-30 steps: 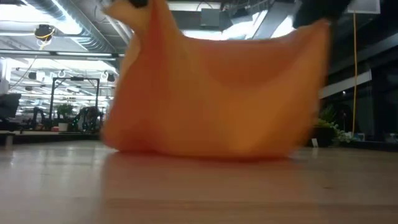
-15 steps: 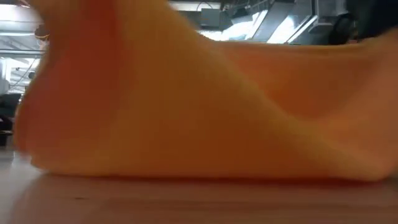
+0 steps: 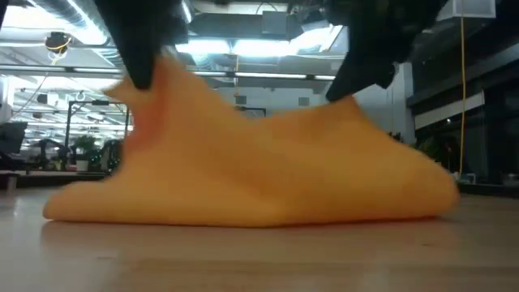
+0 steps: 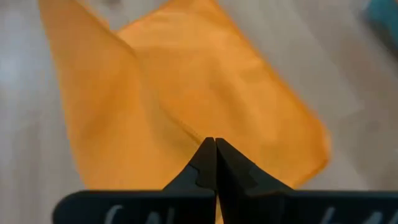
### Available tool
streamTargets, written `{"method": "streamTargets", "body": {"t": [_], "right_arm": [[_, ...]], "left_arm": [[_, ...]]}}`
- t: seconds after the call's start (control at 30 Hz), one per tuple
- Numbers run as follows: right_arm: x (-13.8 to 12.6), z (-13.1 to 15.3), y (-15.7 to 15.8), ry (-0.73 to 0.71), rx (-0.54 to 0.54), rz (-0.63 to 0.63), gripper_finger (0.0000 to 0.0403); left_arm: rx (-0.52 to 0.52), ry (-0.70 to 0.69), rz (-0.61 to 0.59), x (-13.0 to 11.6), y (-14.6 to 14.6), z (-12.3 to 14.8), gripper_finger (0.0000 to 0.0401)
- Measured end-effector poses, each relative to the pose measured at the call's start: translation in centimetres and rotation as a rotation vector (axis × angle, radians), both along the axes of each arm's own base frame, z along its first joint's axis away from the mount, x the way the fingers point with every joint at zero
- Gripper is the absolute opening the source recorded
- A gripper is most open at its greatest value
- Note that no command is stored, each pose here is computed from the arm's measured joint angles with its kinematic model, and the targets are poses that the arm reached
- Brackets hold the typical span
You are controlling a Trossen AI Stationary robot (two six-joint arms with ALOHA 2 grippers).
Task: Fold microfiber towels
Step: Fold the orange microfiber cloth
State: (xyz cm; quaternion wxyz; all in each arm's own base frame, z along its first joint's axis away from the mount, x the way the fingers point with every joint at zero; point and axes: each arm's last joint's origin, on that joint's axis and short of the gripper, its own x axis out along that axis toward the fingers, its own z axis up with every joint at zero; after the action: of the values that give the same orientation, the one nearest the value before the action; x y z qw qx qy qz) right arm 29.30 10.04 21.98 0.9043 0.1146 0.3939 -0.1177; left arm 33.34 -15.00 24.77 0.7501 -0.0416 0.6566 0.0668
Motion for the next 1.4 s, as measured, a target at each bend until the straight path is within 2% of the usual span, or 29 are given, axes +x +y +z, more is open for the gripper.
{"method": "streamTargets", "body": {"t": [0.3, 0.43, 0.73, 0.9, 1.23, 1.4], "right_arm": [[1.8, -1.6, -4.8, 0.057, -0.097, -0.078, 0.0], [2.3, -2.1, -6.2, 0.075, -0.117, -0.098, 0.0], [3.4, -4.1, -8.1, 0.116, -0.13, -0.147, 0.0], [3.8, -5.2, -8.5, 0.129, -0.129, -0.171, 0.0], [3.8, -5.2, -8.8, 0.127, -0.171, -0.207, 0.0002], [3.8, -5.2, -8.8, 0.127, -0.171, -0.208, 0.0036]], "left_arm": [[0.005, 0.127, -0.001, 0.6, 5.5, -2.8, 0.0], [0.003, 0.202, 0.023, 0.2, 7.2, -3.7, 0.0], [0.001, 0.237, 0.001, 0.4, 10.4, -4.4, 0.0], [-0.004, 0.256, -0.008, 0.3, 11.3, -4.6, 0.0], [-0.007, 0.26, -0.058, 0.3, 11.9, -4.6, 0.0], [0.028, 0.26, -0.043, 0.3, 11.9, -4.6, 0.0007]]}}
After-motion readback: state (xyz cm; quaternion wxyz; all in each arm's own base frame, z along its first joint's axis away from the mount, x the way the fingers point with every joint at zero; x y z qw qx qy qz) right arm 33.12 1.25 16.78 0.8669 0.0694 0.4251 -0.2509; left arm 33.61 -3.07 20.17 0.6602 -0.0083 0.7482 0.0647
